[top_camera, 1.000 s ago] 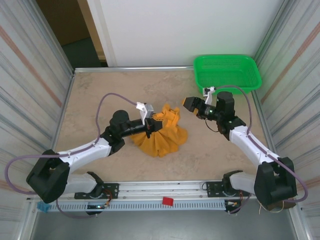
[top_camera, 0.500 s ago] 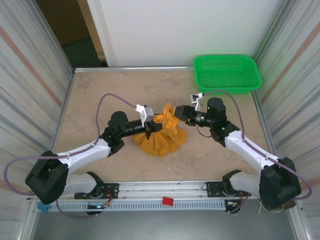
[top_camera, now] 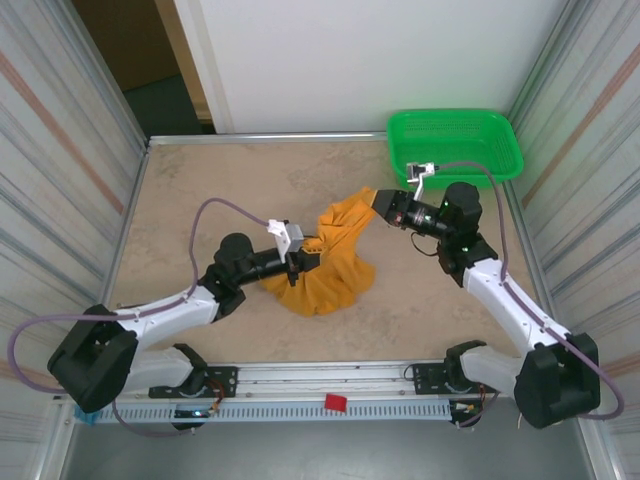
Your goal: Fold the inside-out t-shirt
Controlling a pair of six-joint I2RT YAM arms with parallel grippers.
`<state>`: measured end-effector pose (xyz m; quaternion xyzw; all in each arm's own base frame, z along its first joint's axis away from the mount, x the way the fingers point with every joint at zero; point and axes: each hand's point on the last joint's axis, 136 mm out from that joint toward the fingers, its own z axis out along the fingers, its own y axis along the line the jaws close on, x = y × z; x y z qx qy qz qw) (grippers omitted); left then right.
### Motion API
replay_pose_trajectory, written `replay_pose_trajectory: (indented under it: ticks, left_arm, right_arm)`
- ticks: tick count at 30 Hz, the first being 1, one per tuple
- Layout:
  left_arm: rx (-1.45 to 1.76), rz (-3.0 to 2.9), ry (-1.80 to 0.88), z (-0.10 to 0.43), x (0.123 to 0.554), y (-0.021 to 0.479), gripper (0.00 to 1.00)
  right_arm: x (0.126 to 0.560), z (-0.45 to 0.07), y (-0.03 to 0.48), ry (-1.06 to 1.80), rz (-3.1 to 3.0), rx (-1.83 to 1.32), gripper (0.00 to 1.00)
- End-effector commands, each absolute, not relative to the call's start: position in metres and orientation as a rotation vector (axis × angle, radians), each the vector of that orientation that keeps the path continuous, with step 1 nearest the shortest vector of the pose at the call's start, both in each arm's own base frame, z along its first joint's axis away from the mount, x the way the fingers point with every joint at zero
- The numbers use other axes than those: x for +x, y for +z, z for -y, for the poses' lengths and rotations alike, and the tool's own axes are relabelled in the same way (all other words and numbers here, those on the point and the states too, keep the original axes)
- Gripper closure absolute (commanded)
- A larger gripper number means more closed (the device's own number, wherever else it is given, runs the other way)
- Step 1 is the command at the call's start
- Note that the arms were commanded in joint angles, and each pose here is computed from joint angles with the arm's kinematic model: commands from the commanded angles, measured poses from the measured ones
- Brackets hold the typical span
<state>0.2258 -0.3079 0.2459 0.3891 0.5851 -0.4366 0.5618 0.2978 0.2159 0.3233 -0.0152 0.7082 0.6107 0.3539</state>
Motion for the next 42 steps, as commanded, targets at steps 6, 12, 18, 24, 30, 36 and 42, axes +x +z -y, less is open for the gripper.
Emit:
replay_pose_trajectory:
  ticks: [6,12,18,24,30,36,42]
  left_arm:
    - [0.808,-1.384,-1.004,0.284,0.225,0.254,0.42]
    - [0.62,-1.507,-1.003,0.268,0.246,0.287,0.2]
    - [0.371,-1.596,-1.089,0.257,0.288,0.315,0.04]
    - [0.382,-1.675,-1.342,0.286,0.313,0.315,0.03]
    - [0.56,-1.608,-1.707,0.328,0.294,0.32,0.03]
    - [0.571,-1.38,-1.889,0.324,0.276,0.342,0.53]
    - [0.599,-1.292,-1.807,0.317,0.268,0.367,1.0]
  right_arm:
    - [0.273,-0.212,0.388,1.583,-1.573,-0.299,1.0]
    - [0.264,-0.224,0.389,1.621,-1.594,-0.448,1.0]
    - [0.245,-0.239,0.396,1.67,-1.594,-0.605,1.0]
    - [0.234,-0.254,0.392,1.671,-1.622,-0.683,1.0]
    - [0.237,-0.256,0.387,1.66,-1.639,-0.672,1.0]
    - [0.255,-0.241,0.368,1.594,-1.695,-0.564,1.0]
    - [0.265,-0.225,0.35,1.555,-1.738,-0.476,1.0]
